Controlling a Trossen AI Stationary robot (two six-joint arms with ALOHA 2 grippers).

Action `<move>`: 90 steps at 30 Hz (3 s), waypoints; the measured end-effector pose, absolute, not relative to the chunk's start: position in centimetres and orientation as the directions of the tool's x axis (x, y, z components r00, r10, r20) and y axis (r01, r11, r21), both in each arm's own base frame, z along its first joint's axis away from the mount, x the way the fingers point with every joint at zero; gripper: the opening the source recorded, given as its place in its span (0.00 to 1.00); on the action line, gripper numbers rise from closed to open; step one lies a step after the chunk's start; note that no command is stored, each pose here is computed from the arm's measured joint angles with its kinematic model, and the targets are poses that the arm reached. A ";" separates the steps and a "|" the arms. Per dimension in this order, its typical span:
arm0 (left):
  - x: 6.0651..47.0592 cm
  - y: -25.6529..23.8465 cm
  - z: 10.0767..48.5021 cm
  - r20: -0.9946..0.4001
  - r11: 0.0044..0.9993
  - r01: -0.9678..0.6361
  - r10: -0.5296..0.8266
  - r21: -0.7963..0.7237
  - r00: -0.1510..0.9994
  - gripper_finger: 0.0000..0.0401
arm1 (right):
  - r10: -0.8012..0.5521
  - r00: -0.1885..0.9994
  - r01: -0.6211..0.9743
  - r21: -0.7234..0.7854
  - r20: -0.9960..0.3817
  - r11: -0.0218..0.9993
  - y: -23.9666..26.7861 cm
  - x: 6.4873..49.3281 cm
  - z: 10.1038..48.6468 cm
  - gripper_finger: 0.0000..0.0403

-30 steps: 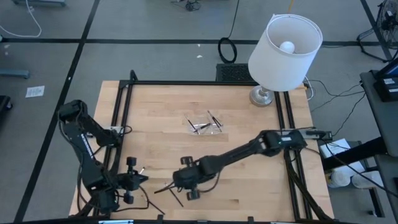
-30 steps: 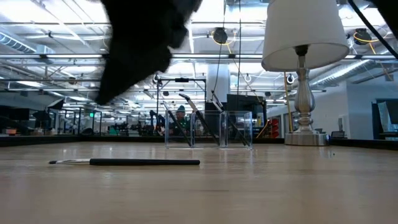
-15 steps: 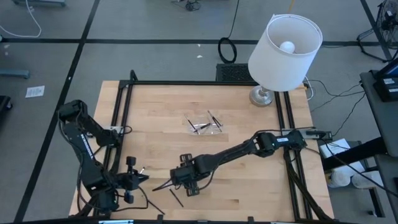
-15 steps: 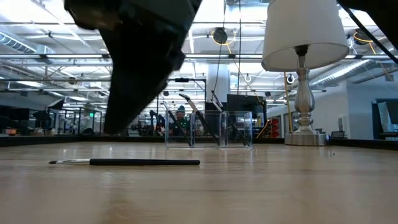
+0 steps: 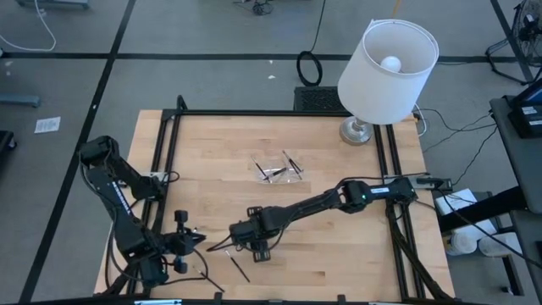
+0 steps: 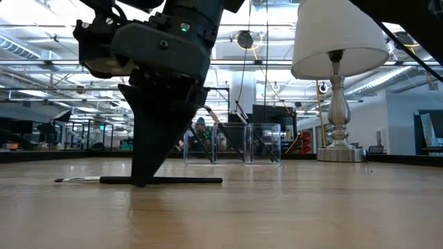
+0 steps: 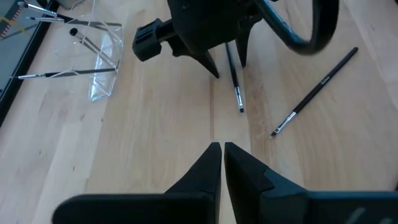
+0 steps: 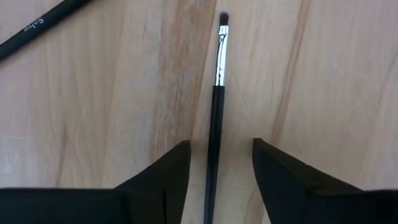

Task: Pick & Place Makeup Supplies
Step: Put the makeup brush into the transparent organizer

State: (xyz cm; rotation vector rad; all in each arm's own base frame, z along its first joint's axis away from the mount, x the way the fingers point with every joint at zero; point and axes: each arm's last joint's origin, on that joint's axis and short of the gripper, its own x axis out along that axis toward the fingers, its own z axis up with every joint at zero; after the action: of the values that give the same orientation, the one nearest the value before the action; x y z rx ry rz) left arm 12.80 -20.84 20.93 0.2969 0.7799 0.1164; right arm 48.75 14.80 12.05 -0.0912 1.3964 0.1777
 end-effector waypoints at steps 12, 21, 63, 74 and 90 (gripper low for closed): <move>13.5 -20.4 20.9 -0.675 0.949 -0.014 0.235 0.316 0.700 0.08 | 0.148 0.091 -0.183 0.130 -0.985 0.975 14.9 48.9 8.9 0.25; 13.7 -20.3 20.9 -0.675 0.949 -0.024 0.241 0.314 0.698 0.08 | 0.130 0.119 -0.192 0.106 -0.984 0.976 15.1 48.9 8.3 0.02; 13.7 -20.3 20.9 -0.675 0.955 -0.043 0.238 0.293 0.699 0.08 | 0.098 0.342 -0.139 0.052 -0.935 0.989 15.0 48.8 15.7 0.01; 13.7 -20.3 20.9 -0.675 0.955 -0.043 0.238 0.292 0.699 0.08 | -0.082 0.390 -0.086 -0.125 -0.917 0.988 14.0 49.1 15.9 0.12; 13.6 -20.4 20.9 -0.676 0.957 -0.049 0.236 0.284 0.698 0.08 | -0.186 0.234 0.136 -0.157 -0.954 0.978 9.6 48.0 13.9 0.38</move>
State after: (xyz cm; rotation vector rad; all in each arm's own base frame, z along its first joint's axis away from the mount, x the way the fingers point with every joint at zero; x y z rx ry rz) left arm 13.63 -20.36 20.92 0.2539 0.7837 0.1607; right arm 48.04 9.62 13.85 -0.0438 1.3166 -0.2213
